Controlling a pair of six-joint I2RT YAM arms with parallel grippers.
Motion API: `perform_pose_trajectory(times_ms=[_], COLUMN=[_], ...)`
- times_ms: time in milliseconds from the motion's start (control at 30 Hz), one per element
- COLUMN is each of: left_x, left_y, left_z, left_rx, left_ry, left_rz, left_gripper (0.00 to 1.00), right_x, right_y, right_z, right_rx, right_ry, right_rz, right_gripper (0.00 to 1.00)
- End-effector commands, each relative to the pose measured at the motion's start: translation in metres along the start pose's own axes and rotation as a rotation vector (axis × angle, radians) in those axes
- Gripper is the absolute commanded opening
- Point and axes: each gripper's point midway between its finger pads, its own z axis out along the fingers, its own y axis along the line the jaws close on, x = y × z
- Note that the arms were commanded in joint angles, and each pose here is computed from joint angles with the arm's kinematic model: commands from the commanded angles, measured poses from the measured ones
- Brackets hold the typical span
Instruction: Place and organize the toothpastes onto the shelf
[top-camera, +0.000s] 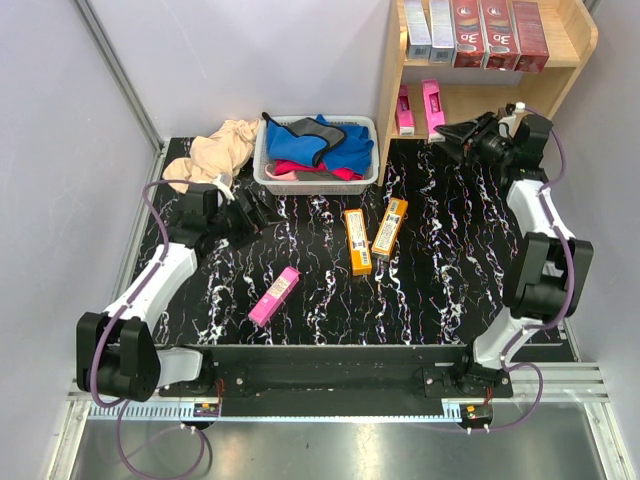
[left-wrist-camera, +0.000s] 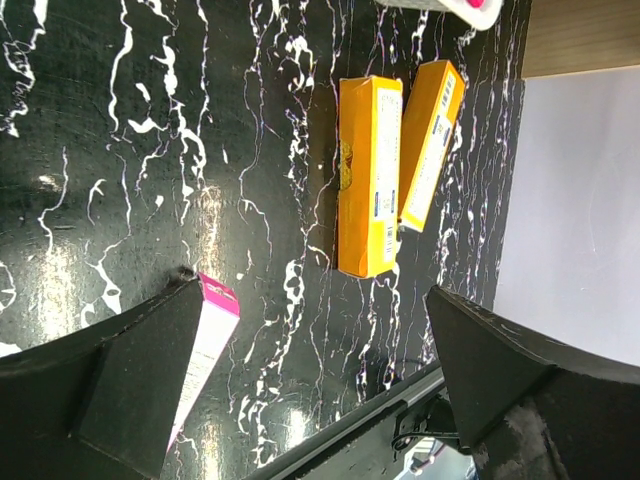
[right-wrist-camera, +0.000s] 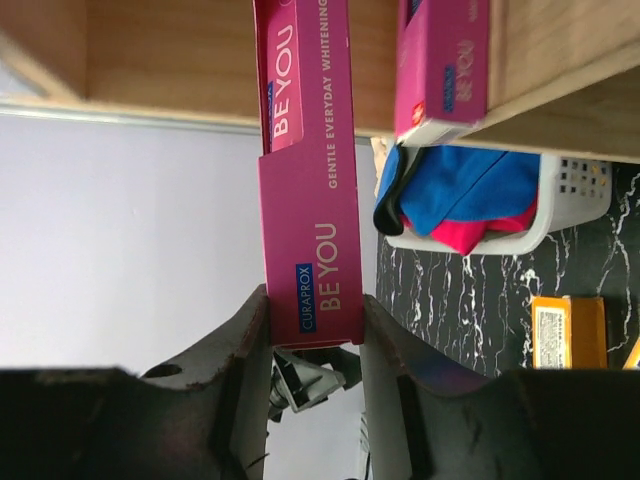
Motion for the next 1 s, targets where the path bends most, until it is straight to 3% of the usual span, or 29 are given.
perform_pose_trajectory(times_ms=[0,233,767,967], left_x=[-0.005,0.0,0.008,0.01], left_y=[-0.008,-0.008,-0.009,-0.008], left_z=[0.004,0.008,0.01,0.011], left_rx=[0.04,0.043,0.054,0.051], left_ry=[-0.016,0.008,0.037,0.043], left_rz=[0.045,0.046,0.052,0.054], left_gripper=[0.99,0.99,0.99,0.99], right_x=[-0.026,-0.053,-0.051,-0.043], right_y=[0.006,-0.013,-0.052,-0.066], right_z=[0.012,0.032,0.088,0.1], right_rx=[0.0,0.055,0.121,0.153], right_ry=[-0.028,-0.055,-0.021,-0.002], right_rz=[-0.022,-0.007,0.032,0.063], right_gripper=[0.28,0.29,0.31,0.4])
